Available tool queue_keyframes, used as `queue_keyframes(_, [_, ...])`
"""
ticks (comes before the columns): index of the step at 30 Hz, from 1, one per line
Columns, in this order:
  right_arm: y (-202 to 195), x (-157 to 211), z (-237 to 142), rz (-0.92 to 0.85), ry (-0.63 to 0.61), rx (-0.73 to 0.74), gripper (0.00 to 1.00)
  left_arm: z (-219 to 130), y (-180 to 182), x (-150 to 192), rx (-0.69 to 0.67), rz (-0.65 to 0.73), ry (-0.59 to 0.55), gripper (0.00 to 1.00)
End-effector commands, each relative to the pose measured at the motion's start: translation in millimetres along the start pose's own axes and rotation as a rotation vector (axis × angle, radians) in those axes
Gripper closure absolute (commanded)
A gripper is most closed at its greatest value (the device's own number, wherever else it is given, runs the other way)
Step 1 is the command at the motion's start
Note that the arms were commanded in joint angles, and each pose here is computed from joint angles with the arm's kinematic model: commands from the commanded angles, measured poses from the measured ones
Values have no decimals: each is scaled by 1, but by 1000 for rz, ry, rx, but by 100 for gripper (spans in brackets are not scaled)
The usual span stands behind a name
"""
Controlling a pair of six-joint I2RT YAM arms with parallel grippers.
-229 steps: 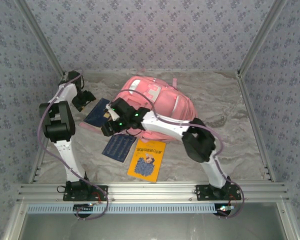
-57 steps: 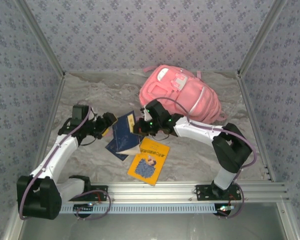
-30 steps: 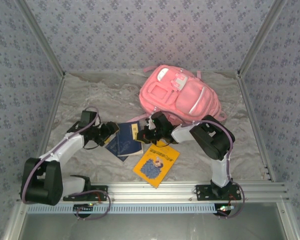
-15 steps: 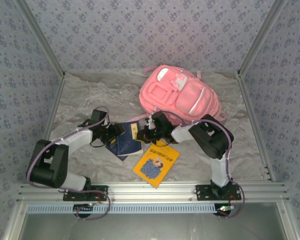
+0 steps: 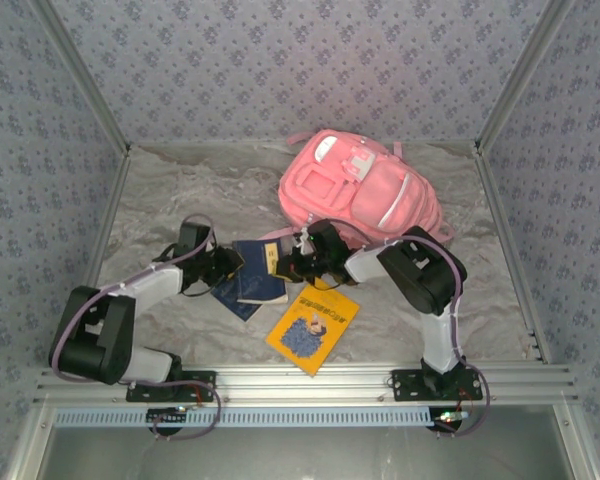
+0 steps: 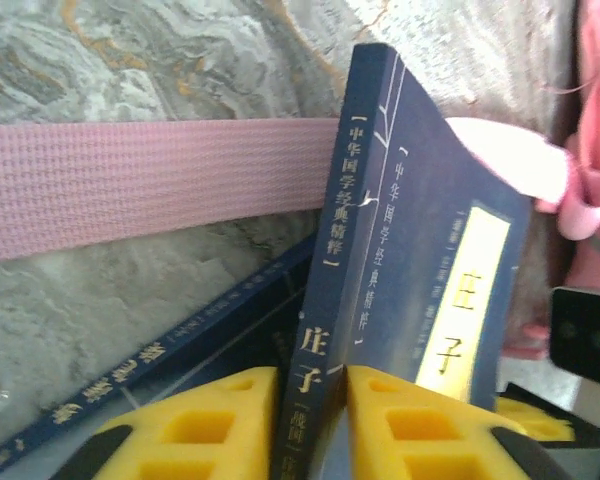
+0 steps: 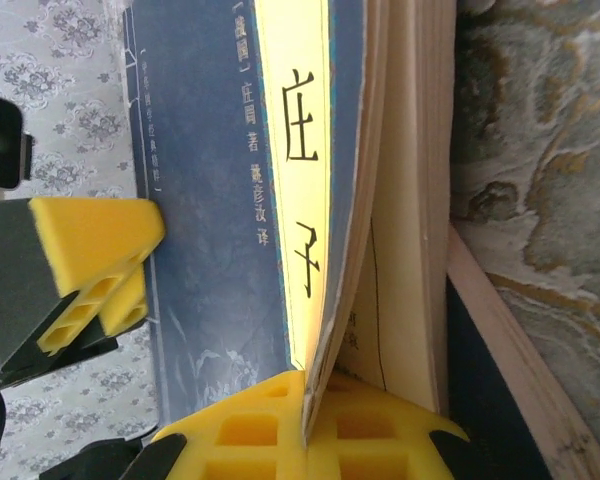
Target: Pack the student bag
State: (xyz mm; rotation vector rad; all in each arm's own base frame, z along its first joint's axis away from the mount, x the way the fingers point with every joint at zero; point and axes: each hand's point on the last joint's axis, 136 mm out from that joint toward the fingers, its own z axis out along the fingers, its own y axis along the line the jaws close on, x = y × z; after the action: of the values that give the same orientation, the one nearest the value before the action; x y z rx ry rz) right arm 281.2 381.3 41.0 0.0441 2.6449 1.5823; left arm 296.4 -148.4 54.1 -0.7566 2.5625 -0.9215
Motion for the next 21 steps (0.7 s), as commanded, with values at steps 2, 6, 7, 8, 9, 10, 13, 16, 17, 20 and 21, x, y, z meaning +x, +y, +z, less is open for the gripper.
queue_keyframes(2, [-45,16,-1,82,8,143,100,-9,-46,19,189,64,85,92])
queue_keyframes(6, [-32,11,-13,52,-22,157,96,-13,-50,19,204,72,80,100])
queue_keyframes(7, [-29,10,-15,43,-30,159,93,-15,-52,18,210,73,77,100])
queue_keyframes(8, [-27,10,-17,37,-33,163,90,-16,-54,18,218,74,72,100])
queue_keyframes(9, [-26,9,-18,34,-37,165,87,-18,-57,17,228,76,68,100])
queue_keyframes(10, [-24,8,-19,31,-40,164,83,-19,-58,18,234,78,64,100])
queue_keyframes(13, [-26,9,-18,32,-35,175,65,-24,-66,18,260,91,56,100])
queue_keyframes(16, [-34,10,-18,40,-34,203,52,-28,-69,19,259,112,45,100])
queue_keyframes(17, [-36,9,-20,37,-40,208,49,-28,-69,19,260,116,46,100])
queue_keyframes(20, [-33,3,-34,7,-81,234,42,-38,-74,17,265,145,20,100])
queue_keyframes(21, [-29,-1,-41,-22,-103,249,39,-44,-76,15,267,153,0,100])
